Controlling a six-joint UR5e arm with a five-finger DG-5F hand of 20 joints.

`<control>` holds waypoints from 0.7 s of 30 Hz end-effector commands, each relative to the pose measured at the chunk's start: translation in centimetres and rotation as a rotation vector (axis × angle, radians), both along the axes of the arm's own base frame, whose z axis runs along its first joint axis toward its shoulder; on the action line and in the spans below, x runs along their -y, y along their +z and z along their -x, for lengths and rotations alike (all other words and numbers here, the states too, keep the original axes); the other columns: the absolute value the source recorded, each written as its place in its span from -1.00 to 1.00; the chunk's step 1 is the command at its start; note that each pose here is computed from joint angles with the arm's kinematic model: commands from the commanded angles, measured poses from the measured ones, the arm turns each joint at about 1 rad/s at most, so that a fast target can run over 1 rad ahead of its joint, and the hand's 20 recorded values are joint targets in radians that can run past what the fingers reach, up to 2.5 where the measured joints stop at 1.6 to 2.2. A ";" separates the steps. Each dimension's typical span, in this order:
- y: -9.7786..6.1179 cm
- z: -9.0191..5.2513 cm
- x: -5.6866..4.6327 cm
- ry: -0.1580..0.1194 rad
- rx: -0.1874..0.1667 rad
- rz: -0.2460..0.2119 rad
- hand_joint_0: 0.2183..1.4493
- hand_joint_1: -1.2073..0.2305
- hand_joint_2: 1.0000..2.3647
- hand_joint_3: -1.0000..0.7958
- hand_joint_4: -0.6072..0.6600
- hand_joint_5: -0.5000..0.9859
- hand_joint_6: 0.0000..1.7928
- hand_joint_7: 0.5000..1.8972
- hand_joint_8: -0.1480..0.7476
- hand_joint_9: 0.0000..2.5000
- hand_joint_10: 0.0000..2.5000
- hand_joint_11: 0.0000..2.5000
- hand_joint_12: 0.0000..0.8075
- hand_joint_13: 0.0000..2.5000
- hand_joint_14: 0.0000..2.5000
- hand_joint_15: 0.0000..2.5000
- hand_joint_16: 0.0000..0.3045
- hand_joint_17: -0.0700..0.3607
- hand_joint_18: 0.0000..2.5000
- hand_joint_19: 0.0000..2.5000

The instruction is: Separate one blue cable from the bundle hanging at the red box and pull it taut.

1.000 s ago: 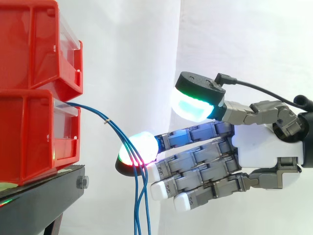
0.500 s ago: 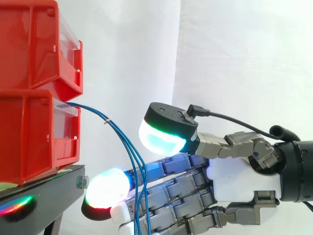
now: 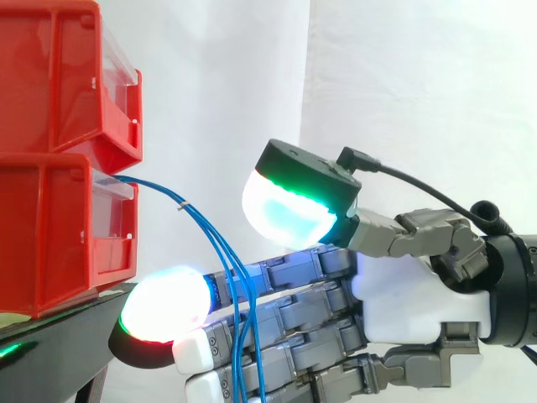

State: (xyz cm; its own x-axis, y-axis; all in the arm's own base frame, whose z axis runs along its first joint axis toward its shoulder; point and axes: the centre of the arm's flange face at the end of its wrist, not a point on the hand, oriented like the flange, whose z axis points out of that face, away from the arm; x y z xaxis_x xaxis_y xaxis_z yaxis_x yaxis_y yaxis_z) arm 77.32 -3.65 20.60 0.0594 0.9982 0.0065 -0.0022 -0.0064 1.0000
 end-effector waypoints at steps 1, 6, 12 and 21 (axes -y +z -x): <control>0.0 0.0 -0.3 0.009 0.001 -0.046 -0.37 -0.24 -1.00 -0.41 0.37 -0.56 -0.44 -0.46 -0.07 -0.43 -0.99 -0.79 -0.16 -0.49 -0.99 -0.75 -0.75 -0.28 -0.55 -0.62; 0.1 -0.1 -0.3 0.011 0.008 -0.062 -0.37 -0.21 -1.00 -0.40 0.38 -0.55 -0.44 -0.45 -0.06 -0.42 -0.99 -0.78 -0.16 -0.48 -0.99 -0.74 -0.75 -0.28 -0.55 -0.61; 0.1 -0.1 -0.3 0.008 0.016 -0.078 -0.37 -0.18 -0.99 -0.39 0.38 -0.55 -0.44 -0.45 -0.06 -0.42 -0.99 -0.78 -0.15 -0.47 -0.99 -0.74 -0.75 -0.28 -0.54 -0.61; 0.1 -0.1 1.1 -0.006 0.018 -0.078 -0.38 -0.16 -1.00 -0.41 0.39 -0.55 -0.44 -0.43 -0.05 -0.41 -0.99 -0.78 -0.15 -0.47 -0.99 -0.73 -0.75 -0.28 -0.53 -0.62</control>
State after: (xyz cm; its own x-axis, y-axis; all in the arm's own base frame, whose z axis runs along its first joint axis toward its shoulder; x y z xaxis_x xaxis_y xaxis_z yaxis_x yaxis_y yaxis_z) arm 77.38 -4.27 20.69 0.0592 0.9947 0.0842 -0.0160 -0.0834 0.9964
